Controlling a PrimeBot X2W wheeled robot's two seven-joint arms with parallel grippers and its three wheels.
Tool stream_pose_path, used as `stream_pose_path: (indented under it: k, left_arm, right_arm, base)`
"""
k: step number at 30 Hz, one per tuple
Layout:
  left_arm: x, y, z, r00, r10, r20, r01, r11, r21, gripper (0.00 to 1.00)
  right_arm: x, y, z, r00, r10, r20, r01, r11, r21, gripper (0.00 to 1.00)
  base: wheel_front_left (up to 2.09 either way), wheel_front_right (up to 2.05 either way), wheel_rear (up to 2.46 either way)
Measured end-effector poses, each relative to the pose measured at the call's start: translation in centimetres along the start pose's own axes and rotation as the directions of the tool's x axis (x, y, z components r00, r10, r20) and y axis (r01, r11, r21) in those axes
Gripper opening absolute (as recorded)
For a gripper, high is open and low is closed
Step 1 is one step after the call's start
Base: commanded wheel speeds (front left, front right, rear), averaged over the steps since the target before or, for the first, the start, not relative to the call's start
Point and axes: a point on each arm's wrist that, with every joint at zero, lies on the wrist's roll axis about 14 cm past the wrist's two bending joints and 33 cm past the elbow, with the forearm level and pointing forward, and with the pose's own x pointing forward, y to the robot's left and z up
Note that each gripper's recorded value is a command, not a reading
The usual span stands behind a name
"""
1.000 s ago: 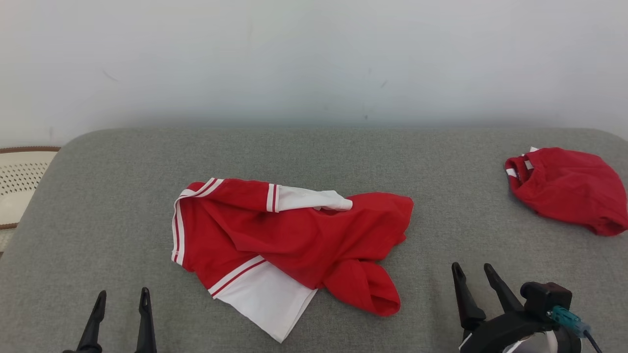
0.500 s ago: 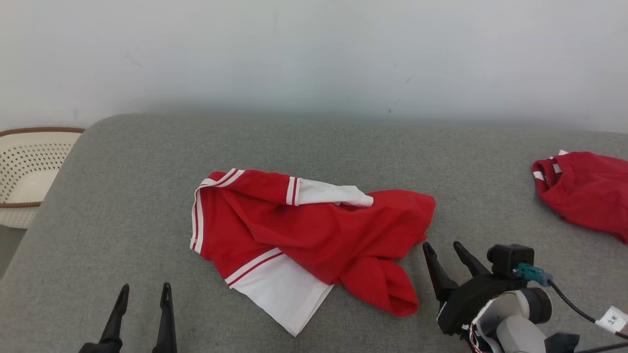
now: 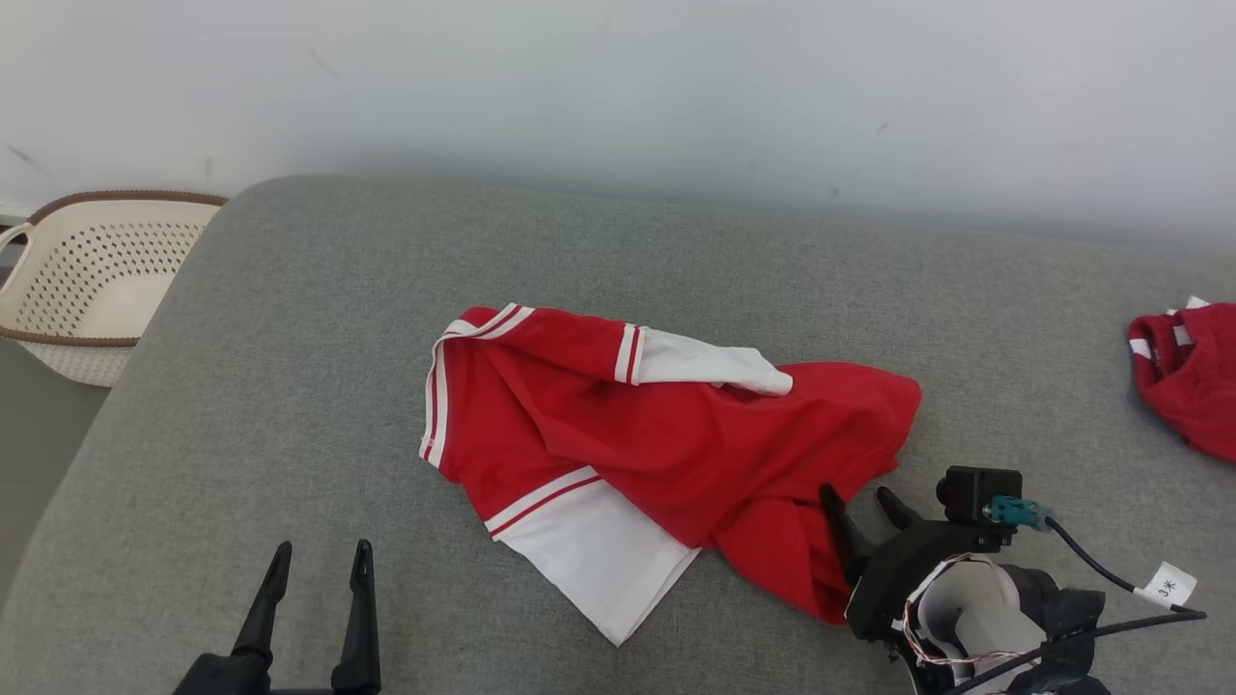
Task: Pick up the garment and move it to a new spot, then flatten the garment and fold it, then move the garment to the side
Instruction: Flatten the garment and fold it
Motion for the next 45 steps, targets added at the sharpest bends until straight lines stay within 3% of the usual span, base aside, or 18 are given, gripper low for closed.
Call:
stream_pose_path:
  k: [3,4,5,6,18,31,38,45]
  left_arm:
    - [0.0,0.2,-0.3,1.000,0.007,-0.010,-0.007,1.000,0.000,1.00]
    - [0.0,0.2,-0.4,1.000,0.009,-0.012,-0.009,1.000,0.000,1.00]
    - [0.0,0.2,-0.5,1.000,0.008,-0.016,-0.008,1.000,0.000,1.00]
    - [0.0,0.3,-0.6,1.000,0.011,-0.020,-0.011,1.000,0.001,1.00]
    - [0.0,0.3,-0.9,1.000,0.015,-0.025,-0.015,1.000,-0.010,1.00]
    - [-0.7,-1.0,-0.5,1.000,-0.022,-0.011,0.022,0.999,-0.028,1.00]
    - [-0.8,-1.3,-0.1,1.000,-0.031,0.001,0.031,0.999,-0.035,1.00]
    - [-0.9,-1.0,-0.4,1.000,-0.025,-0.006,0.024,0.999,-0.035,1.00]
  right_arm:
    - [0.7,0.0,-0.1,1.000,0.004,0.002,-0.004,1.000,0.007,1.00]
    - [0.9,0.2,0.0,1.000,0.008,0.004,-0.008,1.000,0.013,0.53]
    - [1.1,0.3,0.0,1.000,0.011,0.005,-0.011,1.000,0.018,0.34]
    - [1.3,0.4,-0.1,1.000,0.016,0.003,-0.016,1.000,0.011,0.00]
    - [0.9,0.2,2.9,0.991,0.041,0.127,-0.037,0.999,-0.029,0.00]
    - [-4.0,-3.1,12.8,0.935,0.040,0.353,0.022,0.985,-0.172,0.00]
    - [-5.9,-4.7,16.4,0.916,0.017,0.400,0.077,0.973,-0.218,0.00]
    - [-5.3,-6.1,16.3,0.938,-0.024,0.347,0.105,0.970,-0.217,0.00]
  base:
    - [0.00,0.00,0.00]
    - [0.00,0.00,0.00]
    - [0.00,0.00,0.00]
    - [0.00,0.00,0.00]
    - [0.00,0.00,0.00]
    - [0.00,0.00,0.00]
    - [0.00,0.00,0.00]
    - [0.00,0.00,0.00]
